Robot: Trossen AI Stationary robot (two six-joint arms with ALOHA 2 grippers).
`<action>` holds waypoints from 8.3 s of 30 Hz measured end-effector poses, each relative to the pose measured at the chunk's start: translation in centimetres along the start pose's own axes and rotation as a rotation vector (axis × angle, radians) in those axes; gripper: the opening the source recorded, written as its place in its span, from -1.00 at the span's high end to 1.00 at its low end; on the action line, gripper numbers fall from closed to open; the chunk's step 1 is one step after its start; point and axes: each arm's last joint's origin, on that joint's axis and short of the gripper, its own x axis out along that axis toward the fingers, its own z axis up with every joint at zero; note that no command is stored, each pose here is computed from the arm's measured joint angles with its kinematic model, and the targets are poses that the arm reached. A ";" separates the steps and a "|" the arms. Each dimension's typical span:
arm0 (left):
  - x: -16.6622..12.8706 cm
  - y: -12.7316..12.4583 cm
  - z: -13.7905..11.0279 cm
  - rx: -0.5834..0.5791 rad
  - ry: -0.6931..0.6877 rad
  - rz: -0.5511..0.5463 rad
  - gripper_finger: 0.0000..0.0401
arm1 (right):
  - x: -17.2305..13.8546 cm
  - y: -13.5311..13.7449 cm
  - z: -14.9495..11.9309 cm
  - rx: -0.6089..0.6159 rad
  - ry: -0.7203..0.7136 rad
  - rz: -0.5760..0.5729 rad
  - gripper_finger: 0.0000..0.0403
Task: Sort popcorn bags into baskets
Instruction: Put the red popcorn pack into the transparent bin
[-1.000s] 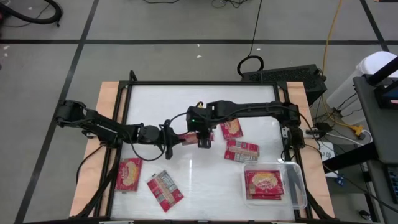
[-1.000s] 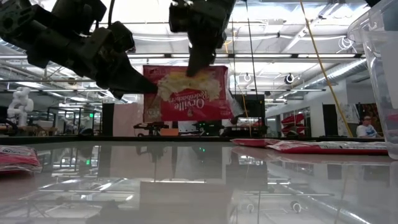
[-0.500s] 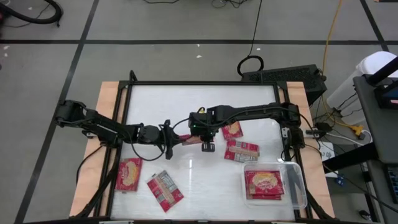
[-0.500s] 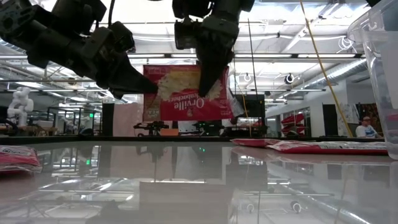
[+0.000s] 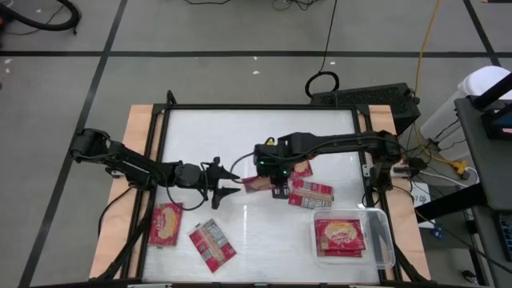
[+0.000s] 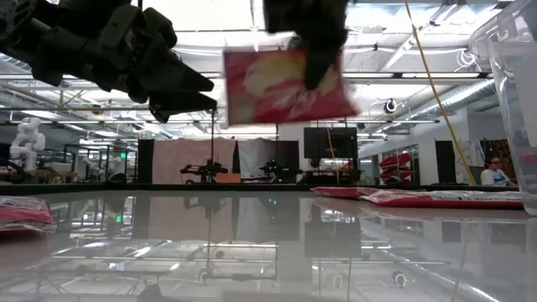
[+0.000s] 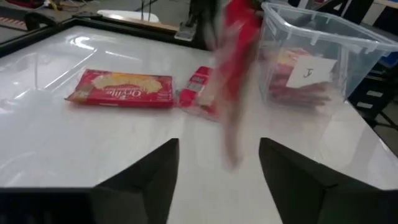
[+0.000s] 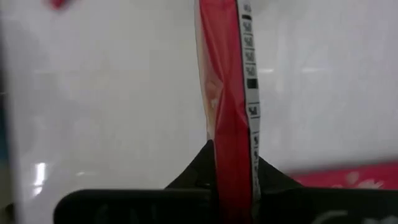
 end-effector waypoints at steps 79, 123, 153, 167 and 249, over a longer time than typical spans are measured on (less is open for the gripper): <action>-0.5 -2.5 -0.2 0.022 -0.019 -0.105 0.09 | -0.3 10.6 -23.0 0.435 0.312 0.280 0.59; -0.3 -1.3 0.2 0.054 -0.049 -0.017 0.09 | -7.2 5.9 -14.5 0.526 -0.046 -0.208 0.55; -0.2 -1.2 -0.8 0.067 0.041 -0.002 0.09 | 9.4 -1.5 -6.9 0.269 0.351 -0.232 0.29; -0.3 -1.1 -1.3 0.069 0.092 0.008 0.09 | 12.2 -1.6 -4.5 0.214 0.149 -0.158 0.30; 8.3 -5.4 -4.7 1.236 0.603 -0.006 -0.10 | 12.8 0.9 -11.4 0.334 -0.202 -0.108 0.30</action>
